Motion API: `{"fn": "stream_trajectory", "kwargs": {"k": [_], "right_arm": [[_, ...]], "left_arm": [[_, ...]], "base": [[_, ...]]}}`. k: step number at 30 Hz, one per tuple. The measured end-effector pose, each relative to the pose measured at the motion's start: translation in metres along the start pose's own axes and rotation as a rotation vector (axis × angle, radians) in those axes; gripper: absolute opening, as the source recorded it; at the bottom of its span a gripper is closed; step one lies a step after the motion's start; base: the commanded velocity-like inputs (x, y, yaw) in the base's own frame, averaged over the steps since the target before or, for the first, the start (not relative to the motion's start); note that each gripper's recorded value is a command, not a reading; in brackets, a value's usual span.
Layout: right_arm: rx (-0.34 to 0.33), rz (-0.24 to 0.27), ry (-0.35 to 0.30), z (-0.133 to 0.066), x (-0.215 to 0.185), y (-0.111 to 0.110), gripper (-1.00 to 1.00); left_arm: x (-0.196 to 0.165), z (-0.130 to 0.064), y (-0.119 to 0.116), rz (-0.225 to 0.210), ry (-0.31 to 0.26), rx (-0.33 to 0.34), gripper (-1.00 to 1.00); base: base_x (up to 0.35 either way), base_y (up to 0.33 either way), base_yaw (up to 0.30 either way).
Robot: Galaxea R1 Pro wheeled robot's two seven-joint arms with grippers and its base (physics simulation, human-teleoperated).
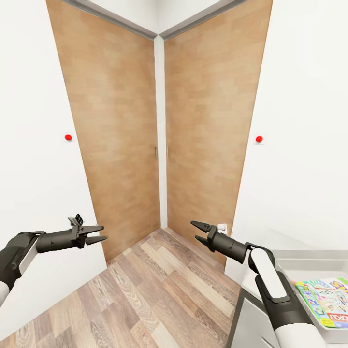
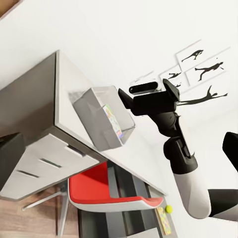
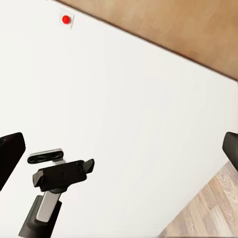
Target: Put all the toys in the child's room - the three board games (two on the bed and one on the table), the two jigsaw puzzles on the table, and the tennis ball on the table - inside the toy box on the table in the child's room.
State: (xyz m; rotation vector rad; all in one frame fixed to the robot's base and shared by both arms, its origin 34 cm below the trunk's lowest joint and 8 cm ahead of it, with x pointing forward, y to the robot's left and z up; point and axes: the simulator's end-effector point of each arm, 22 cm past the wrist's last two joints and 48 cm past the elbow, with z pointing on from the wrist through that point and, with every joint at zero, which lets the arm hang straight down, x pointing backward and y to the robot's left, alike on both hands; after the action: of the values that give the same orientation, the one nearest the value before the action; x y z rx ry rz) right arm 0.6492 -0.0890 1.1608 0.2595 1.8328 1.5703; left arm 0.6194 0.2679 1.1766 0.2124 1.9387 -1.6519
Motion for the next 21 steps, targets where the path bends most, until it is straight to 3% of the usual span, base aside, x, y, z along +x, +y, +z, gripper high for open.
{"fn": "stream_trajectory", "kwargs": {"k": [15, 21], "right_arm": [[0.002, 0.000, 0.005, 0.003, 0.004, 0.000, 1.00], [0.035, 0.012, -0.003, 0.004, 0.004, -0.012, 1.00]], "left_arm": [[0.001, 0.002, 0.001, -0.001, 0.004, -0.002, 1.00], [0.002, 0.004, 0.001, -0.003, 0.005, 0.000, 1.00]], "base": [[0.000, 0.000, 0.279], [-0.016, 0.000, 0.287]]}}
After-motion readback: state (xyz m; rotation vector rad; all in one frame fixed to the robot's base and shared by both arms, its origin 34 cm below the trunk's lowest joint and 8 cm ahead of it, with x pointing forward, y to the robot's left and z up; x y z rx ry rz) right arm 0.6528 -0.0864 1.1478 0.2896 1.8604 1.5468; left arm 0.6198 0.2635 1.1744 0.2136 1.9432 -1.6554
